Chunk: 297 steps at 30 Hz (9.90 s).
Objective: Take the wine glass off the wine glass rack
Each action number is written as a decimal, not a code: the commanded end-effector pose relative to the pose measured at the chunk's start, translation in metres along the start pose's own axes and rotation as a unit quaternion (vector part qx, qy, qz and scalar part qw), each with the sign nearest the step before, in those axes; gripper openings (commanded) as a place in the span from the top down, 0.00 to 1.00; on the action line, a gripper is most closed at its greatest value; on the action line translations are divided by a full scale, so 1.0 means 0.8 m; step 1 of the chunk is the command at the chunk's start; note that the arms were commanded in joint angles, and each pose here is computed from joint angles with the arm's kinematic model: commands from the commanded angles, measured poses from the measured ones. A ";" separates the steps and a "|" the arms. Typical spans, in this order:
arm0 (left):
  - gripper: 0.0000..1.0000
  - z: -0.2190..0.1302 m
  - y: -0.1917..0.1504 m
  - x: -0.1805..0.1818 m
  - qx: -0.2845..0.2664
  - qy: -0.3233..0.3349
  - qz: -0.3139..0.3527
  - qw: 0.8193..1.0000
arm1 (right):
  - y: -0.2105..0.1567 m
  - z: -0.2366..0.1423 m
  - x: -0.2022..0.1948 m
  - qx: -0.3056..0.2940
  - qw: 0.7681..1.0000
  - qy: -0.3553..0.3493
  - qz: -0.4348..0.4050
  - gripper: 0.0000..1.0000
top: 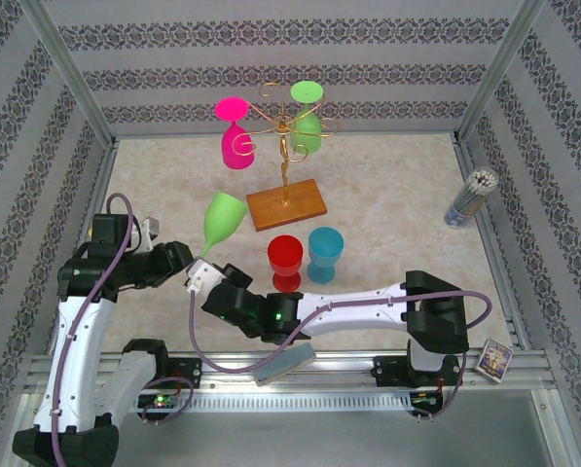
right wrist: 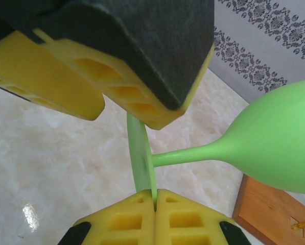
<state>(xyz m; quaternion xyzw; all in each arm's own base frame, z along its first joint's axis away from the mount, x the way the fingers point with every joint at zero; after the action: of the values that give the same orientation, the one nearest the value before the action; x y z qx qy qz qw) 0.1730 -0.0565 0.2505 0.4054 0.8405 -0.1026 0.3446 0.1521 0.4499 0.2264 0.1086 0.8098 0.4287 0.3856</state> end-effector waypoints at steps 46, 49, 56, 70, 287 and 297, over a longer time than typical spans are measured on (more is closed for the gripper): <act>1.00 0.027 0.005 0.001 0.019 -0.038 -0.035 0.999 | 0.036 -0.023 -0.038 -0.060 0.996 -0.018 0.064 1.00; 1.00 0.027 0.005 -0.001 0.016 -0.049 -0.032 0.998 | 0.036 -0.024 -0.038 -0.061 0.996 -0.017 0.065 0.98; 1.00 0.020 0.005 -0.006 -0.001 -0.065 -0.027 0.998 | 0.046 -0.029 -0.041 -0.070 0.995 -0.009 0.068 0.85; 1.00 0.015 0.005 -0.012 -0.031 -0.108 -0.016 0.994 | 0.080 -0.072 -0.063 -0.094 0.990 0.020 0.106 0.74; 0.63 0.015 0.070 -0.021 -0.146 -0.036 0.120 0.981 | -0.158 -0.159 -0.090 0.337 0.920 0.047 0.193 0.71; 0.63 0.015 0.070 -0.024 -0.143 -0.041 0.122 0.981 | -0.135 -0.176 -0.117 0.310 0.929 0.031 0.200 0.66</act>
<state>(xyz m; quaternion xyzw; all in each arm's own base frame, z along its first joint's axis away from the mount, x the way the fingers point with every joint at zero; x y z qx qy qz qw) 0.2257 -0.0407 0.2483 0.4412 0.7883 0.0253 0.4281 0.1306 0.2583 0.2193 0.3719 0.8824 0.2132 0.1937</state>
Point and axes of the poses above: each hand's point on the last joint's axis, 136 mm out from that joint toward the fingers, its own z axis out along the fingers, its own x axis along the line the jaws close on, y = z × x, the point moved 4 cm from there along -z, back along the fingers, and after that the axes turned 14 degrees about -z, right-handed, at the moved point
